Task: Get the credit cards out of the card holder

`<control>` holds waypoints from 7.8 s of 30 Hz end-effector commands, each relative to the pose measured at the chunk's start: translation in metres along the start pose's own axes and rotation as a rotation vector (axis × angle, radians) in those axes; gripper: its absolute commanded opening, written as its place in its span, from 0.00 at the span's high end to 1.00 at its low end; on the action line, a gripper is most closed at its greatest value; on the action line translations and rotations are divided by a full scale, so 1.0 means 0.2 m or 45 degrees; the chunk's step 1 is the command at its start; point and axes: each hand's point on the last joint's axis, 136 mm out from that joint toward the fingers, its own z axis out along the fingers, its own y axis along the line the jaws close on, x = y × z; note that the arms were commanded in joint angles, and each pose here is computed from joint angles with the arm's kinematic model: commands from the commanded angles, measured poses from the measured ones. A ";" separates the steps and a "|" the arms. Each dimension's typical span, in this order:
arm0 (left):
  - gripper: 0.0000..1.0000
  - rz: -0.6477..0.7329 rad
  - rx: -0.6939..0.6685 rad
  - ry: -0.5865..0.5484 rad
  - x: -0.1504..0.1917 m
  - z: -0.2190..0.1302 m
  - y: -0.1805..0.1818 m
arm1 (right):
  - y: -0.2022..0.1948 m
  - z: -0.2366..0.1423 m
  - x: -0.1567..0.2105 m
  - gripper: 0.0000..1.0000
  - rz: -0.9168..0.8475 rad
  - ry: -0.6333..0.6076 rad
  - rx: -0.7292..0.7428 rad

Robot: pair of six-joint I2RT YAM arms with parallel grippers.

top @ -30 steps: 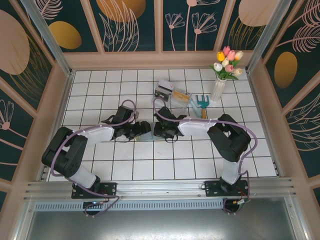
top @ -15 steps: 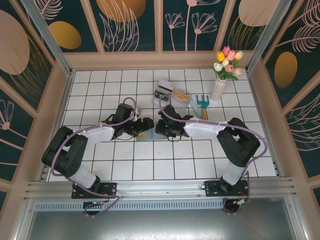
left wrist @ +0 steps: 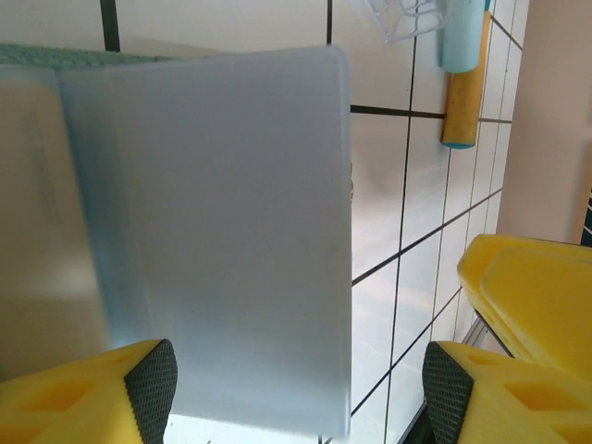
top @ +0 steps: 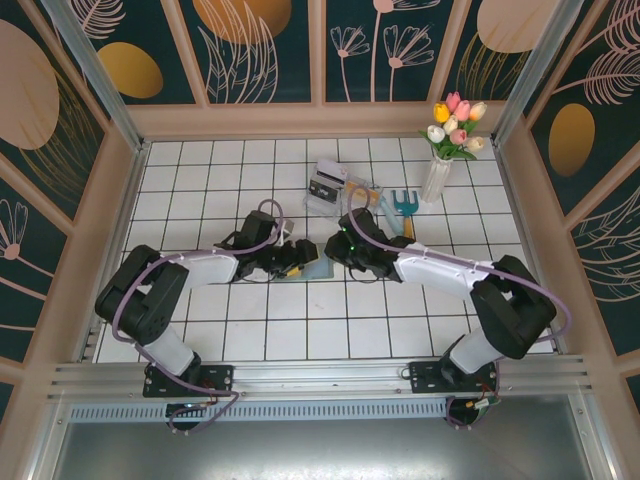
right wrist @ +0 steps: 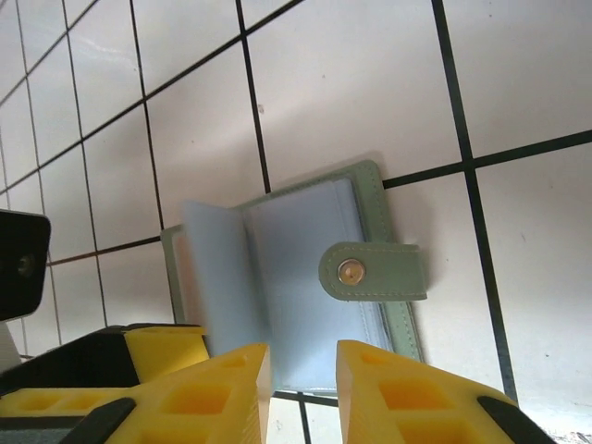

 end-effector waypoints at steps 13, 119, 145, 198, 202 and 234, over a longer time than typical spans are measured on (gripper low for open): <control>0.37 0.061 -0.272 -0.433 -0.21 -0.32 0.00 | 0.24 0.02 -0.01 0.70 -0.091 0.073 -0.229; 0.76 0.157 -0.371 -0.268 -0.19 -0.20 0.17 | -0.07 0.46 0.24 0.80 -0.138 0.369 0.149; 0.60 0.022 -0.438 -0.212 -0.11 -0.16 0.32 | -0.10 0.47 0.25 0.80 -0.134 0.370 0.166; 0.72 0.060 -0.497 -0.207 -0.15 -0.14 0.34 | -0.10 0.47 0.26 0.81 -0.140 0.379 0.170; 0.74 0.067 -0.480 -0.212 -0.15 -0.15 0.32 | -0.10 0.47 0.26 0.81 -0.140 0.378 0.168; 0.66 0.097 -0.005 -0.116 -0.10 0.00 -0.05 | 0.08 -0.07 -0.19 0.60 0.003 -0.133 -0.077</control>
